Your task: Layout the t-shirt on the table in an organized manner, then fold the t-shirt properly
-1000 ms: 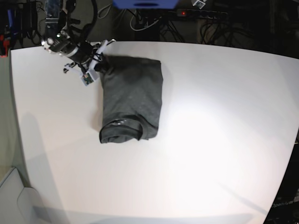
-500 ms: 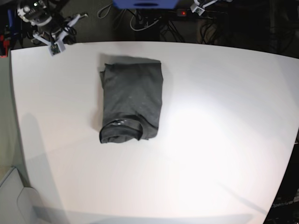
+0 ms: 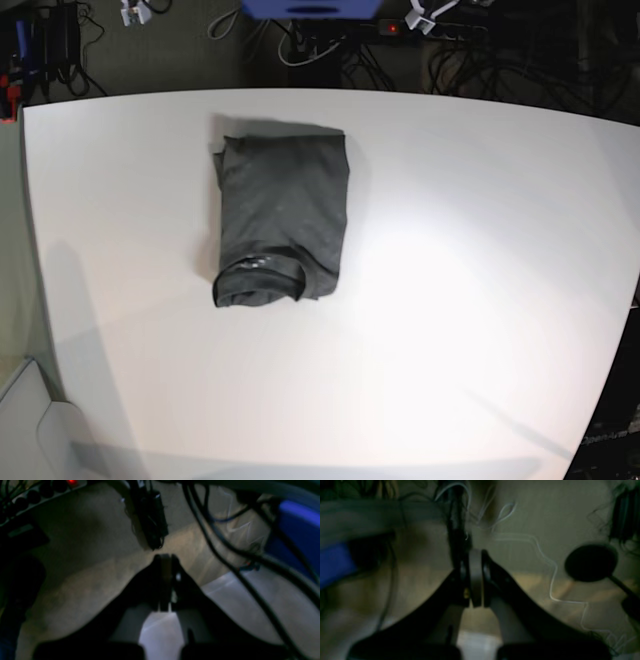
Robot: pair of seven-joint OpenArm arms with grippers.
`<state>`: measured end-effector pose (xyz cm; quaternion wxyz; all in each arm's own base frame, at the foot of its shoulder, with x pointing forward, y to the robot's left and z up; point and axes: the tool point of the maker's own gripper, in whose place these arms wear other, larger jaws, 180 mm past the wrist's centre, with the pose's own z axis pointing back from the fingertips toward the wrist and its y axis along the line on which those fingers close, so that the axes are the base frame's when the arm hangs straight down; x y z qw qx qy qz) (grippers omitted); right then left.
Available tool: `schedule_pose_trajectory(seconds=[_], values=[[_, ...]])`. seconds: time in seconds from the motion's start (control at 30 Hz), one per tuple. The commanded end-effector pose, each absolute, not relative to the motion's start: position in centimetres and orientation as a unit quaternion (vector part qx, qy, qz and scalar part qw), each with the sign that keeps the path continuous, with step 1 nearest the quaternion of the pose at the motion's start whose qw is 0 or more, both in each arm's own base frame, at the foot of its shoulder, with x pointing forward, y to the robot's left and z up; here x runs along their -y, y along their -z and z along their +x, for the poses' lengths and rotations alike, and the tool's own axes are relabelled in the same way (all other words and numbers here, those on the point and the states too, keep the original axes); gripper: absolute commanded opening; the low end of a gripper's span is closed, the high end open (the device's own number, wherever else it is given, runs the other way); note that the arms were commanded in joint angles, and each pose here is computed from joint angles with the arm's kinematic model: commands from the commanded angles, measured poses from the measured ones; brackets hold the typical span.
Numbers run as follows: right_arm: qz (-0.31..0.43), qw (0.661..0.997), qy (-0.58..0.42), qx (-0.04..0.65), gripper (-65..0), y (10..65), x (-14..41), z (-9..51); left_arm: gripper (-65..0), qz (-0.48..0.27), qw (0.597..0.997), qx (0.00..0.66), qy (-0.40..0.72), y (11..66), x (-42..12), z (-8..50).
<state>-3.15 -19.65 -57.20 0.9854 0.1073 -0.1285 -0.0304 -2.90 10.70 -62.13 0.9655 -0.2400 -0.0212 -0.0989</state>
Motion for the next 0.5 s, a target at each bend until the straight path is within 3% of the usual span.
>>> schedule_pose_trajectory(seconds=[0.0, 0.1, 0.27, 0.33, 0.47], values=[[0.12, 0.985, 0.044, 0.113, -65.0, 58.1, 19.3, -4.7, -64.8, -0.221, 0.971, 0.024, 0.087, 62.5, -12.0, -3.3], [0.157, 0.976, 0.09, 0.118, -65.0, 60.9, 17.8, -4.1, -64.8, -0.179, 0.98, 0.055, 0.059, 63.6, -13.3, -2.9], [0.199, 0.956, 0.149, 0.154, -65.0, 62.4, 15.0, -2.8, -64.7, -0.151, 0.984, 0.047, 0.075, 64.7, -13.6, -3.5], [0.164, 0.963, 0.138, 0.163, -65.0, 63.0, 15.9, -2.3, -64.7, -0.13, 0.988, 0.046, 0.071, 65.1, -14.1, -2.9], [0.023, 0.982, 0.094, 0.165, -65.0, 64.3, 19.9, -1.1, -64.6, -0.045, 0.995, 0.057, 0.069, 65.9, -16.0, -0.8]])
